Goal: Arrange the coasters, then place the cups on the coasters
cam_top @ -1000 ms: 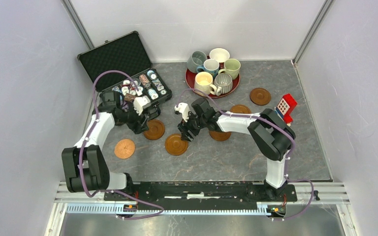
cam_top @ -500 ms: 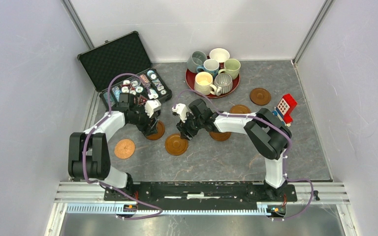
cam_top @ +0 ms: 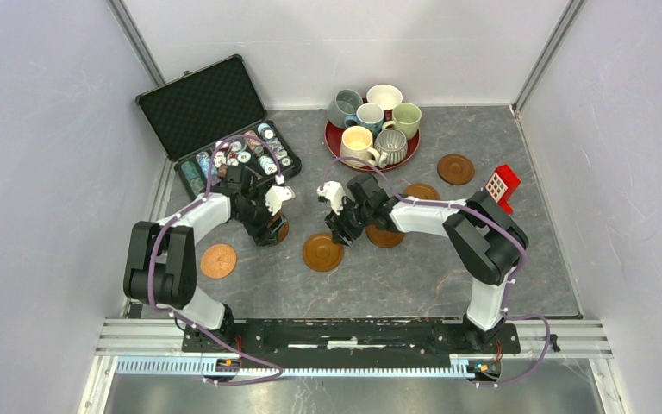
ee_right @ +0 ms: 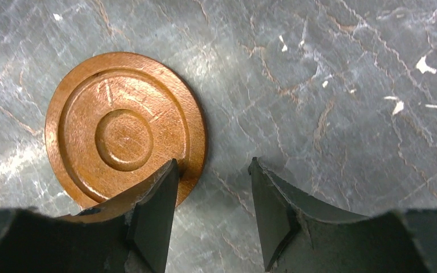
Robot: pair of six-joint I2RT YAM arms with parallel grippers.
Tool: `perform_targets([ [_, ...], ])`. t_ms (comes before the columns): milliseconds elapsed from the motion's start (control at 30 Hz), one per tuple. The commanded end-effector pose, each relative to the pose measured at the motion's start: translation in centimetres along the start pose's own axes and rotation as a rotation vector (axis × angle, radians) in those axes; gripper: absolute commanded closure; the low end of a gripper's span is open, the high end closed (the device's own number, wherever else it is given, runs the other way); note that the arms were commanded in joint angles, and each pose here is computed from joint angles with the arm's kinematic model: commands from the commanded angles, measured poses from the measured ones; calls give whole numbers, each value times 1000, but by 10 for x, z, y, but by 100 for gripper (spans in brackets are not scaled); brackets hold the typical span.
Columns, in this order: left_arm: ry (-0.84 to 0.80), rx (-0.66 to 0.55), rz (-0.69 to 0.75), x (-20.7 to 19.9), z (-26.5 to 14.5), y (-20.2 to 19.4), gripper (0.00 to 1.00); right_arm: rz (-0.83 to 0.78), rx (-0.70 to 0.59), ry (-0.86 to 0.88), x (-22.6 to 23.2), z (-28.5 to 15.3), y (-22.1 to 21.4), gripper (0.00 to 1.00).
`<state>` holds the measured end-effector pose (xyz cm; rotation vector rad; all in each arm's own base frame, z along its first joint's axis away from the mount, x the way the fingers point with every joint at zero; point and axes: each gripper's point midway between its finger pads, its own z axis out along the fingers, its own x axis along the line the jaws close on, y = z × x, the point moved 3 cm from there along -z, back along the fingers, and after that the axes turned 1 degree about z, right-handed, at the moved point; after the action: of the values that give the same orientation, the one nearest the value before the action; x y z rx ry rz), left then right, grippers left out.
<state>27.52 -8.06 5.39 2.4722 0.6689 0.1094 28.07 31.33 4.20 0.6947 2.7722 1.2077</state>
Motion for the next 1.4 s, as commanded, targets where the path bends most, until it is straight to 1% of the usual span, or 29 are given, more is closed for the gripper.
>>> perform_targets([
  [0, -19, 54, 97, -5, 1, 1, 29, 2, 120, -24, -3, -15, -36, 45],
  [67, -40, 62, 119, -13, 2, 0, 33, 9, 120, -29, -5, -18, -39, 45],
  [200, -84, 80, 164, -33, 3, -5, 43, 14, 118, -33, -7, -20, -40, 45],
  [400, -135, 106, 199, -60, -1, -17, 54, 37, 106, -23, -9, -20, -38, 45],
  [633, -166, 130, 252, -86, -4, -35, 55, 45, 38, -4, -12, -27, -18, 42],
  [867, -191, 147, 269, -96, -5, -40, 55, 32, 26, 33, -9, -26, -10, 40],
  [1133, -200, 159, 289, -103, -4, -43, 53, 34, 18, 55, -6, -24, -9, 39],
  [1200, -195, 158, 293, -103, -5, -42, 50, 35, 14, 65, -5, -23, -8, 38],
  [1267, -178, 154, 295, -100, -7, -39, 42, 28, 1, 63, -6, -25, -3, 36],
  [1367, -146, 127, 293, -97, -17, -26, 26, 13, -52, 50, -11, -35, 16, 34],
])
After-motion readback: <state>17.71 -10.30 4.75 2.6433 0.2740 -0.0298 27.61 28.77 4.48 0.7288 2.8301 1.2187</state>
